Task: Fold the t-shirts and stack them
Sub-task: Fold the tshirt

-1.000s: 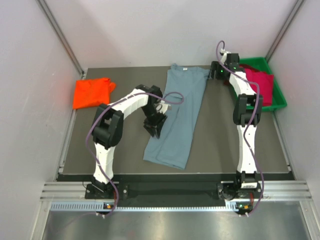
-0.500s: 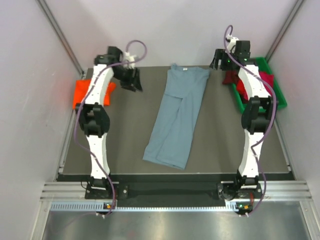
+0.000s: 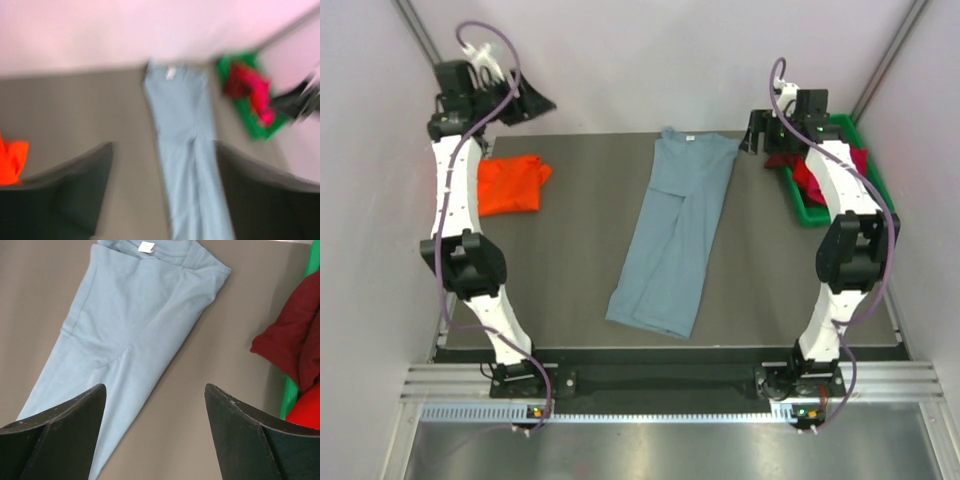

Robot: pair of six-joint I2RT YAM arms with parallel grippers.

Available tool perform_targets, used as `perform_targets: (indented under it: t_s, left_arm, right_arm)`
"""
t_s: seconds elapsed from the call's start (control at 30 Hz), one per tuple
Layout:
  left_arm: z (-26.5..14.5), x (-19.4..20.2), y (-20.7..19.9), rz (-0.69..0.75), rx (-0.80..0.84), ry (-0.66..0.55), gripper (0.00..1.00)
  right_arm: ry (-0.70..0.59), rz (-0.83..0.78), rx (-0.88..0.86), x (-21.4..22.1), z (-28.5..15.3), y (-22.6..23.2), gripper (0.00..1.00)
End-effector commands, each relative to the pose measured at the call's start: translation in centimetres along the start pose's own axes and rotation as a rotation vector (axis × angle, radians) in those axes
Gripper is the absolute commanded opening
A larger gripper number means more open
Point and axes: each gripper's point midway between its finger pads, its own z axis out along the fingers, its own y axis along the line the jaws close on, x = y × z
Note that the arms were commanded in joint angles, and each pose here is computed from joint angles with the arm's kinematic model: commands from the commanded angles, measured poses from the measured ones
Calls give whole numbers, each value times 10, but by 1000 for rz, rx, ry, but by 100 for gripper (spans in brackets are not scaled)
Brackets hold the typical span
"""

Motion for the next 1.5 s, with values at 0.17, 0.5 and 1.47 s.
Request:
perform_targets:
  t_s: [0.17,0.5,1.47]
  left_arm:
    - [-80,-107,-114,87,259,-361,99]
    - [-74,-54,-90,-146,283,-247,99]
    - [12,346,-15,-698,-76,712,65]
  right_arm:
    - [-79,-80,16,-15,-59,22,84]
    - [-5,-12,46,26,-56,16,87]
    - [275,79,-90,120,47,77,86]
